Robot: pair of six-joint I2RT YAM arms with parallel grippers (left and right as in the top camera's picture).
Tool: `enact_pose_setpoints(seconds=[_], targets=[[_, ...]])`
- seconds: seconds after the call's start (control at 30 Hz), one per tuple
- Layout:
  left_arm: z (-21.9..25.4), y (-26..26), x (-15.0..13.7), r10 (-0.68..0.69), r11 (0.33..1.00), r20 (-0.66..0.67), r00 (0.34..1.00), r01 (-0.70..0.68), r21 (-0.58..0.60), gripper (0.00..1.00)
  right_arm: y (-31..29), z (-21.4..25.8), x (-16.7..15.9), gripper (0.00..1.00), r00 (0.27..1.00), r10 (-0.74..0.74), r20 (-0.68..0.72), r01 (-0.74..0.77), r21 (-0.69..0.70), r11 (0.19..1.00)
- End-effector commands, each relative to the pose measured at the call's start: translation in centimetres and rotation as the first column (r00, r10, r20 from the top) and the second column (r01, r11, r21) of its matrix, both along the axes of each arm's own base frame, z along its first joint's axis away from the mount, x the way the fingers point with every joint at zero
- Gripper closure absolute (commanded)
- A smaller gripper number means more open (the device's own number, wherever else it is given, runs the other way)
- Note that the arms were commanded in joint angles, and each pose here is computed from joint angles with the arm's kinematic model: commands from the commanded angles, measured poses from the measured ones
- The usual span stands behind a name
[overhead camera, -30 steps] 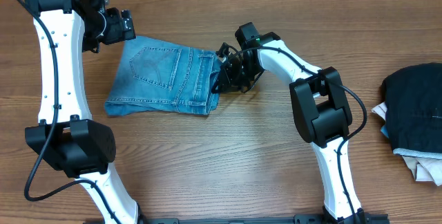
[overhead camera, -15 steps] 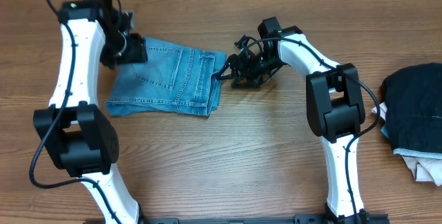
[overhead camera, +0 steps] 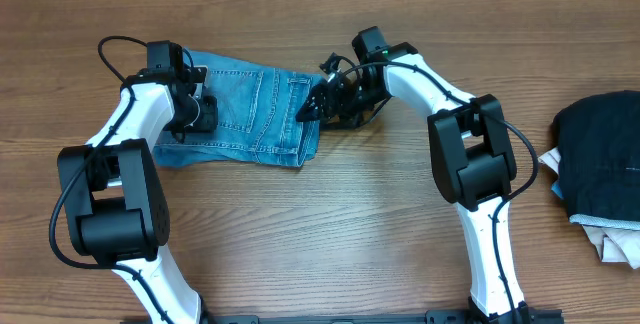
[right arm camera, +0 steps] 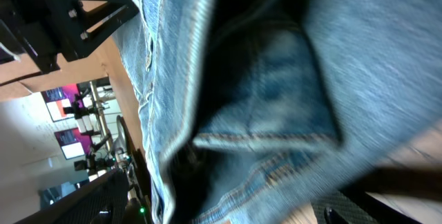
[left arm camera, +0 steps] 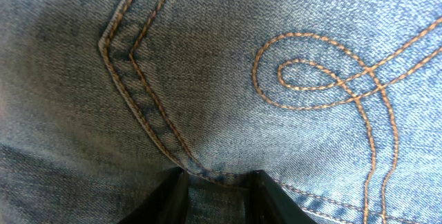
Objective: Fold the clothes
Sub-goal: 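Grasp the folded jeans with the right gripper and lift it, then carry the jeans right and place it on the dark clothes pile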
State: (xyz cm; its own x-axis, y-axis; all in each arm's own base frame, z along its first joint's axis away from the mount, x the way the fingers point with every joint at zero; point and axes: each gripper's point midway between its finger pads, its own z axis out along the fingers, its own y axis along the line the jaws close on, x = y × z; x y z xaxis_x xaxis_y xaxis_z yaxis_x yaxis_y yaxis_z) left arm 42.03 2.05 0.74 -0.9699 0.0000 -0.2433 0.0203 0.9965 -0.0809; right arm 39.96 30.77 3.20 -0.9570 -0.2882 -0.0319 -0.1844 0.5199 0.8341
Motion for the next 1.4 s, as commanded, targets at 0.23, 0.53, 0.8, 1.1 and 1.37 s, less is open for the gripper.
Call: enact_pose_setpoints(seconds=[0.23,0.53,0.8,1.1,1.37], targets=[[-3.1,-1.2,-3.3,-0.031,0.998,-0.119,0.992,0.024,-0.058,0.67,4.2,-2.5,0.1,0.23,0.996,-0.042,0.079,0.054,-0.155,0.986],[0.0,-1.1,-1.9,-0.02,0.998,-0.11,0.994,0.013,-0.062,0.48,1.2,-2.2,1.5,0.96,0.988,-0.089,0.13,0.124,-0.296,0.947],[14.5,-1.1,1.1,0.026,0.997,0.063,0.998,-0.021,-0.074,0.33,-24.0,21.5,7.8,0.96,0.748,-0.279,0.603,0.646,-0.561,0.518],[14.9,-2.1,0.2,0.013,0.992,0.041,0.999,-0.008,-0.128,0.33,-47.5,33.7,-0.9,0.96,0.34,-0.624,0.703,0.928,-0.358,0.102],[14.7,-2.2,-0.4,0.012,0.992,0.016,1.0,-0.01,-0.129,0.33,-56.5,31.4,-6.2,0.96,0.215,-0.761,0.612,0.927,-0.374,-0.039]])
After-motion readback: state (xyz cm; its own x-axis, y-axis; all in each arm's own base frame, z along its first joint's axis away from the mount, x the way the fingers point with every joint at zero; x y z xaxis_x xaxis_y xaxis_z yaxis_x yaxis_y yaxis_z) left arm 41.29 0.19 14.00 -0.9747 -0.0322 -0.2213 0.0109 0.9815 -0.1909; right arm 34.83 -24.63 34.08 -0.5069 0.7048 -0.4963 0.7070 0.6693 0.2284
